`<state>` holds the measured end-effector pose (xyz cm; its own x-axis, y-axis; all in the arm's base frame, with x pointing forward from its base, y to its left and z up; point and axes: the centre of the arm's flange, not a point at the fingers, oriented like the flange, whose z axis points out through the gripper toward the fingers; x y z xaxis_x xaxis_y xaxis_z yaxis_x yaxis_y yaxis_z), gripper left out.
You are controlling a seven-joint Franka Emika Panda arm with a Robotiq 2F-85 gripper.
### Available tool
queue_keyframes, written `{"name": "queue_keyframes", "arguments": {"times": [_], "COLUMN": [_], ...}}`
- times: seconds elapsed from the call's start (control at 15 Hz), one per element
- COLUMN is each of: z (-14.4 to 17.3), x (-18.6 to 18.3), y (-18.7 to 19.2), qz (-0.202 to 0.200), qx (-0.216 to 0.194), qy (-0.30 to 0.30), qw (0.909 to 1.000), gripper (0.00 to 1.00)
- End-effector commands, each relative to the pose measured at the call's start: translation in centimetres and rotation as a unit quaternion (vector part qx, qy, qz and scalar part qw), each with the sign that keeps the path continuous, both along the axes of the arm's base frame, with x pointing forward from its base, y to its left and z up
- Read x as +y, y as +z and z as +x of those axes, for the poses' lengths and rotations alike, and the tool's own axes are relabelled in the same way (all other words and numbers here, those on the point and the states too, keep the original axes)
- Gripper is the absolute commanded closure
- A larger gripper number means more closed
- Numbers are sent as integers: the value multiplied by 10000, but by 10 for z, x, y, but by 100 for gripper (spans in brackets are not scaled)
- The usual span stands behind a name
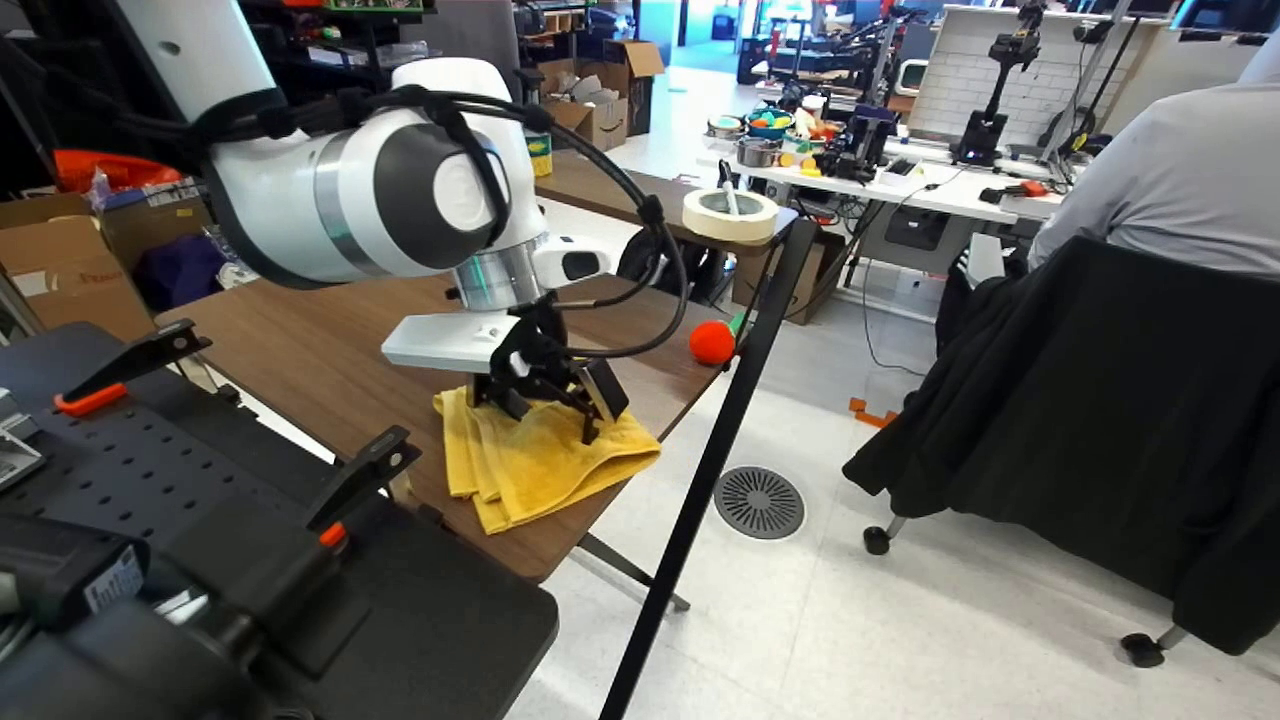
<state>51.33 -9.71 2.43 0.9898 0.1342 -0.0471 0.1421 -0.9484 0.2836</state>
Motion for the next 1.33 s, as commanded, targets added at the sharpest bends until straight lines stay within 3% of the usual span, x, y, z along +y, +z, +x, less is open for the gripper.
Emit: {"name": "queue_keyframes", "arguments": {"times": [0.0, 0.4, 0.47, 0.67, 1.07, 1.27], "z": [-67, -117, -75, -90, -89, -87], "x": [44, 108, 77, 94, 95, 113], "y": [-32, -39, -2, -2, -6, -9], "qz": [158, 751, 507, 667, 637, 825], "qx": [212, 31, -341, -311, -278, -150], "qy": [924, 2226, 1887, 2122, 2143, 2394], "qw": [9954, 9720, 9801, 9745, 9743, 9673], "gripper": [0, 0, 0, 0, 0, 0]}}
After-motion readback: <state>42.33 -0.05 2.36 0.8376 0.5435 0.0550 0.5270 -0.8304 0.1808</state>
